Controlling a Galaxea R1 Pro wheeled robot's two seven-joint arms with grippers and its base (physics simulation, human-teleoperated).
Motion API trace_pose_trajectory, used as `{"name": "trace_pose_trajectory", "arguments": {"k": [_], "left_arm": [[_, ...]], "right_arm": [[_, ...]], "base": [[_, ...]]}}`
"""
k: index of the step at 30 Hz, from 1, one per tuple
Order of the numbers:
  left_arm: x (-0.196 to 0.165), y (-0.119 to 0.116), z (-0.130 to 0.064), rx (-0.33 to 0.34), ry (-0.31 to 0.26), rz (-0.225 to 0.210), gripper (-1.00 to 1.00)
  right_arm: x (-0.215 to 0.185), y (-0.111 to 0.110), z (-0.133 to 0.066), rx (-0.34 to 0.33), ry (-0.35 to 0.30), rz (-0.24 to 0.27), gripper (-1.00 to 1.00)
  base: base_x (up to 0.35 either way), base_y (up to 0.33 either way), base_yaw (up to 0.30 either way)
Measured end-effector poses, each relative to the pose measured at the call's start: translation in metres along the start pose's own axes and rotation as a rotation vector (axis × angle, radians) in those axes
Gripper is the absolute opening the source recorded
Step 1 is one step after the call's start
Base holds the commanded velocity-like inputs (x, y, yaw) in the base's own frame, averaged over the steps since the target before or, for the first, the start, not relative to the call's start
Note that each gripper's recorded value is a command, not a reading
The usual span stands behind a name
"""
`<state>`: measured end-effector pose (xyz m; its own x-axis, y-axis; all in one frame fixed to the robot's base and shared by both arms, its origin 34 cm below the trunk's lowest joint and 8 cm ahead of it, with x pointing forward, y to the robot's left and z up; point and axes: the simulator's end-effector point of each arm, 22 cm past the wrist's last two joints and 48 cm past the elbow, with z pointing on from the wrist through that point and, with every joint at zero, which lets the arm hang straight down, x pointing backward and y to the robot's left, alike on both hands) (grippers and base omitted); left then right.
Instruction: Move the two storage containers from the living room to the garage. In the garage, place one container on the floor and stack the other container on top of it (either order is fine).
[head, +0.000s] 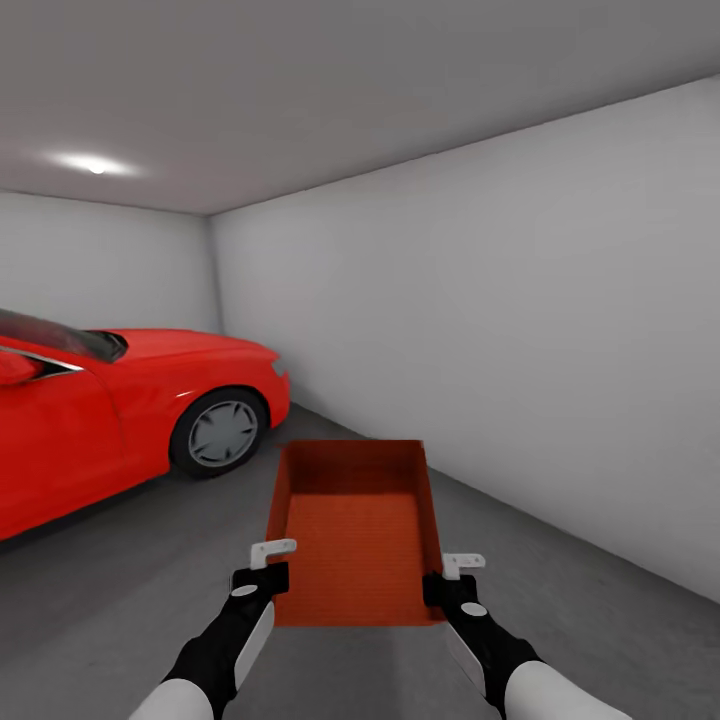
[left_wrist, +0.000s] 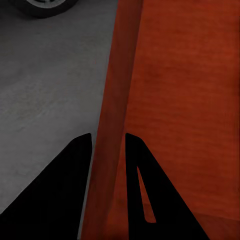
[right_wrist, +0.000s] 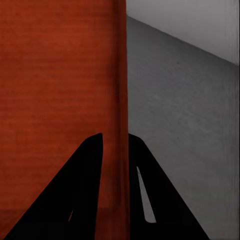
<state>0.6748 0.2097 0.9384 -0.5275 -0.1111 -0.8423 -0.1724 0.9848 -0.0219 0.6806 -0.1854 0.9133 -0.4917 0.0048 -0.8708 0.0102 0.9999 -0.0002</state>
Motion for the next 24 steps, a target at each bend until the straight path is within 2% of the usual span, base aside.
{"name": "trace_pose_trajectory", "arguments": {"k": [24], "left_arm": [[-0.0002,-0.0004,-0.0001,-0.001,0.0,0.0,-1.0]], "right_arm": [[-0.0001,-0.0004,0.0001,0.0,0.0,0.0,-1.0]], "base": [[0.322,0.0,-0.295]]}}
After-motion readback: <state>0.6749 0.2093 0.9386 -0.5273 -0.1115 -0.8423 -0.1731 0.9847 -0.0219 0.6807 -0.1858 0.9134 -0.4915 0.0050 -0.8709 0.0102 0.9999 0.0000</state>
